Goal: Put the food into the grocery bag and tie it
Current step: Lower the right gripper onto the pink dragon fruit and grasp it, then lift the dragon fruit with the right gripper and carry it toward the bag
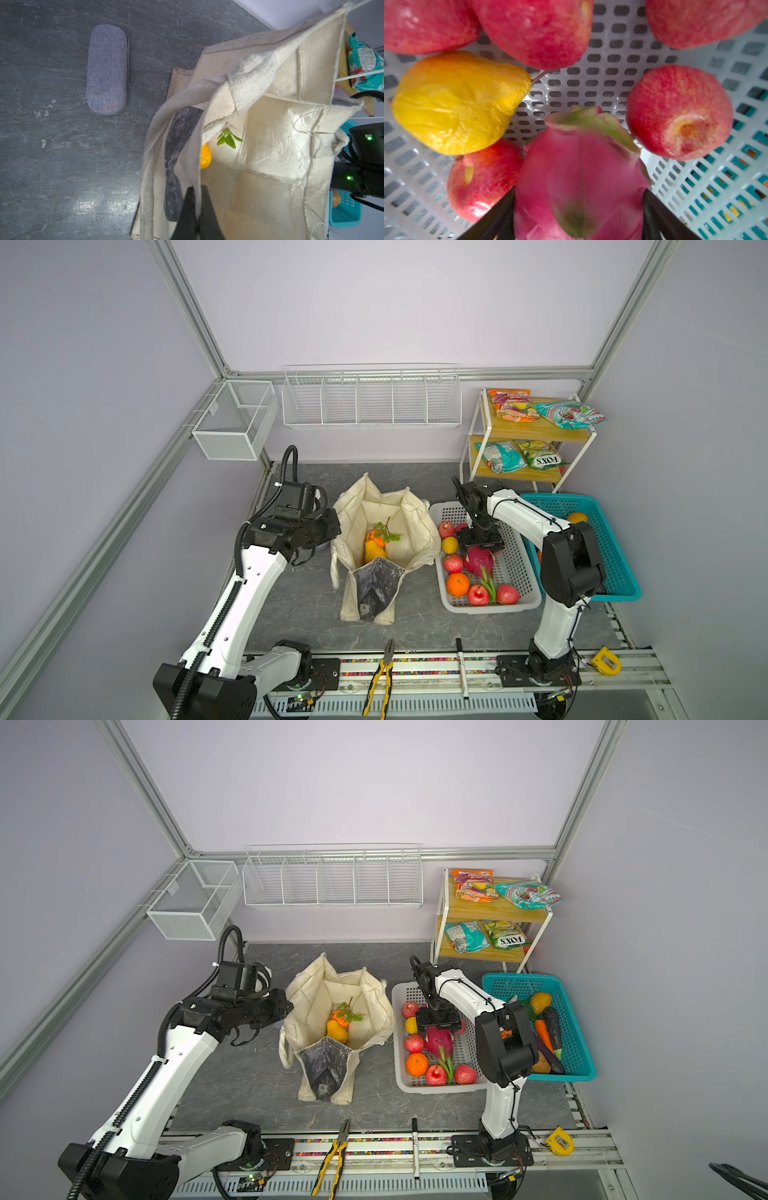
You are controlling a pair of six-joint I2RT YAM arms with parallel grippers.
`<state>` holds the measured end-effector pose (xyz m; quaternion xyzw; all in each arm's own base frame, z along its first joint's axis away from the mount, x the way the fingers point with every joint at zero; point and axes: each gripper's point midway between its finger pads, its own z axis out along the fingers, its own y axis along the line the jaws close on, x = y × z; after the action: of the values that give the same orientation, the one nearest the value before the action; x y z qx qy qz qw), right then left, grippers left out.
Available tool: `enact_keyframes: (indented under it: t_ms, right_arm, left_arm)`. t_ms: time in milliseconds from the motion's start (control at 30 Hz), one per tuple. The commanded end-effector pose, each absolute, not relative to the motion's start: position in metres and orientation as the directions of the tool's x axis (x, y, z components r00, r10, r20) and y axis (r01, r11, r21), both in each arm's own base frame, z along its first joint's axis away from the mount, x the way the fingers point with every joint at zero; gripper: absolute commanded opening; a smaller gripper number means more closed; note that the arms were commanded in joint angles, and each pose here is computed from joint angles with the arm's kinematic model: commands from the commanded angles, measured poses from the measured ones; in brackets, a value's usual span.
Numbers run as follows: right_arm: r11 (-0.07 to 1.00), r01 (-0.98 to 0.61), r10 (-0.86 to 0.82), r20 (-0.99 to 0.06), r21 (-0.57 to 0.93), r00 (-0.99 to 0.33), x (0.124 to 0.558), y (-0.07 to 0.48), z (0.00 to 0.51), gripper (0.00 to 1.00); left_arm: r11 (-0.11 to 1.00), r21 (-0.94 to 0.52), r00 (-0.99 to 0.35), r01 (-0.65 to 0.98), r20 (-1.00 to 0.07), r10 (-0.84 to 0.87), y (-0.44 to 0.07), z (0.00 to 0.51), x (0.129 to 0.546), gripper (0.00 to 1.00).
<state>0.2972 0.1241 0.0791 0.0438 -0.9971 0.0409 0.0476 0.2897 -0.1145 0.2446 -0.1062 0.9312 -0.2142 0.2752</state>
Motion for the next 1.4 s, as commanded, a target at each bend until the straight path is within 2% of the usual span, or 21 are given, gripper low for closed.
enact_keyframes:
  t_ms: [0, 267, 567, 700, 800, 933, 1100, 1367]
  right_arm:
    - [0.995, -0.078, -0.07, 0.118, -0.062, -0.991, 0.294, 0.126, 0.085, 0.74]
    - [0.995, -0.082, -0.08, 0.045, -0.059, -0.996, 0.305, 0.126, 0.124, 0.73]
    - [0.995, -0.091, -0.095, -0.096, -0.045, -0.991, 0.317, 0.126, 0.2, 0.73]
    - [0.994, -0.11, -0.103, -0.23, 0.018, -0.968, 0.328, 0.135, 0.251, 0.72]
    - [0.979, -0.161, -0.111, -0.342, 0.121, -0.933, 0.333, 0.154, 0.292, 0.69]
    - [0.928, -0.29, -0.14, -0.503, 0.233, -0.853, 0.336, 0.191, 0.346, 0.67]
    - [0.841, -0.463, -0.165, -0.683, 0.28, -0.712, 0.334, 0.242, 0.403, 0.65]
    - [0.691, -0.652, -0.124, -0.837, 0.312, -0.533, 0.331, 0.319, 0.455, 0.64]
  left_arm:
    - [0.892, -0.444, -0.825, -0.084, -0.472, -0.312, -0.111, 0.244, 0.287, 0.0]
    - [0.894, -0.441, -0.826, -0.08, -0.472, -0.307, -0.112, 0.244, 0.29, 0.0]
    - [0.894, -0.443, -0.831, -0.076, -0.468, -0.302, -0.114, 0.243, 0.294, 0.0]
    - [0.893, -0.443, -0.832, -0.074, -0.467, -0.301, -0.115, 0.243, 0.296, 0.0]
    - [0.892, -0.446, -0.832, -0.072, -0.467, -0.301, -0.116, 0.243, 0.296, 0.0]
    - [0.89, -0.45, -0.832, -0.073, -0.464, -0.303, -0.117, 0.243, 0.297, 0.0]
    - [0.887, -0.456, -0.83, -0.069, -0.467, -0.305, -0.118, 0.247, 0.297, 0.0]
    - [0.882, -0.467, -0.825, -0.066, -0.471, -0.311, -0.118, 0.254, 0.296, 0.0]
